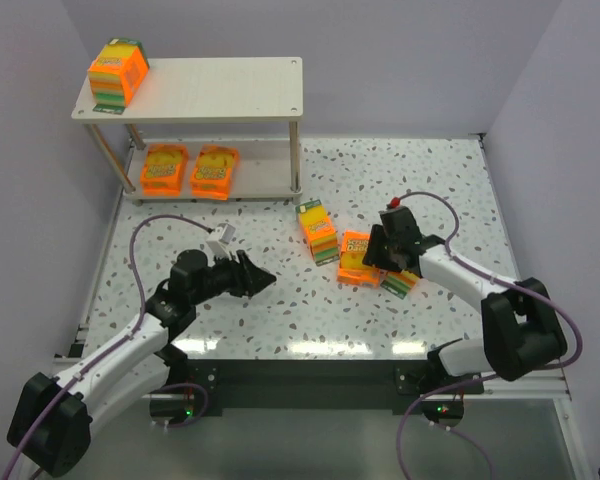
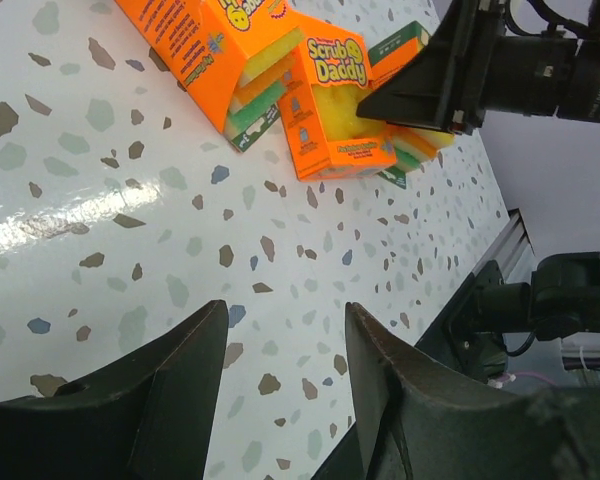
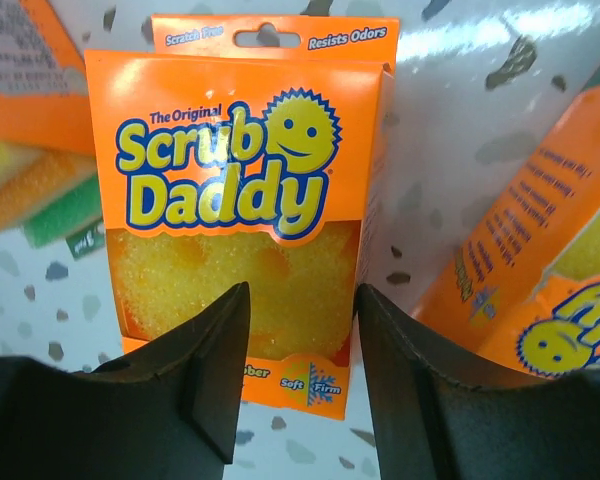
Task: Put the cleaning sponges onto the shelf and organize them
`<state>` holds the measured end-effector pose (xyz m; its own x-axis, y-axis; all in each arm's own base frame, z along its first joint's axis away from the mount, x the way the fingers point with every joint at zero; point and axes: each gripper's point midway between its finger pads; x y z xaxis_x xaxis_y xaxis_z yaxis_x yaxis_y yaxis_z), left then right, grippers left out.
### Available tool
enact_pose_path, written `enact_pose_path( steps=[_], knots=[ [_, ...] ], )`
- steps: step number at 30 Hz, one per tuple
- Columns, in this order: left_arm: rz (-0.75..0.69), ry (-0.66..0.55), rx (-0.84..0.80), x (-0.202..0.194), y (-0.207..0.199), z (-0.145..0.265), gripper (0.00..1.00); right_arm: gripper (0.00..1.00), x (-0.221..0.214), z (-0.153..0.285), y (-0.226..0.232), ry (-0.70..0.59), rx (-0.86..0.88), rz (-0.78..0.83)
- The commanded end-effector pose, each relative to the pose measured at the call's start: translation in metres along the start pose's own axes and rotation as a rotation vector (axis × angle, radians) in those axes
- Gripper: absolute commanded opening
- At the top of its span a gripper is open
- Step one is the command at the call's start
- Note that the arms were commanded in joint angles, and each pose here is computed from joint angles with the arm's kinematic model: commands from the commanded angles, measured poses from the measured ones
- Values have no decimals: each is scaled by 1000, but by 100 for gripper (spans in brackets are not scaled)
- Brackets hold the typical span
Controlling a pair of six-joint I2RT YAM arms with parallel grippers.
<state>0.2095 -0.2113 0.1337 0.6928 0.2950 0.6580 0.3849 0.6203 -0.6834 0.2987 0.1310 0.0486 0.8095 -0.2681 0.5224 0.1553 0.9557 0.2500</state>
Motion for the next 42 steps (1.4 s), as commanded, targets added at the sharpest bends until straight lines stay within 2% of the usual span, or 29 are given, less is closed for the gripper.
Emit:
enact_pose_path(
  steps=[1, 3, 8, 13, 18, 26, 31, 34, 39, 41, 42],
  knots=[
    [-59, 14, -16, 7, -7, -3, 55, 33, -62, 24, -3, 229, 94, 82],
    [-66, 22, -24, 7, -8, -4, 55, 32, -83, 38, 9, 292, 171, 127],
    [-84, 73, -23, 0, -4, -12, 54, 36, -139, 68, 29, 435, 216, 337],
    [-106, 147, -27, -11, 1, -18, 50, 36, -174, 83, 35, 483, 253, 487],
    [-124, 148, 5, -13, 10, -21, 48, 40, -186, 74, 58, 502, 318, 638],
    [-198, 210, 23, -16, 21, -31, 48, 47, -147, 43, 123, 400, 381, 871],
    [-200, 245, 47, -20, 29, -37, 45, 57, -124, 30, 146, 306, 396, 992],
    [-218, 234, 106, -16, 39, -38, 45, 63, -108, 41, 157, 206, 452, 1022],
    [-219, 246, 211, -16, 58, -37, 43, 74, -72, 62, 165, 12, 442, 979],
    [-222, 241, 237, -15, 63, -38, 42, 78, -53, 74, 159, -64, 384, 910],
    [-220, 246, 240, -17, 65, -37, 42, 80, -52, 77, 157, -62, 371, 860]
  ],
)
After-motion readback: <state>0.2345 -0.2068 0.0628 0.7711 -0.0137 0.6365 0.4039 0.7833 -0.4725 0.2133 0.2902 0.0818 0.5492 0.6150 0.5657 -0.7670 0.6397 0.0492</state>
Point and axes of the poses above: each gripper's point midway between its finger pads, its own z axis back along the fingers, its own y axis along the line the jaws close on, x = y × z
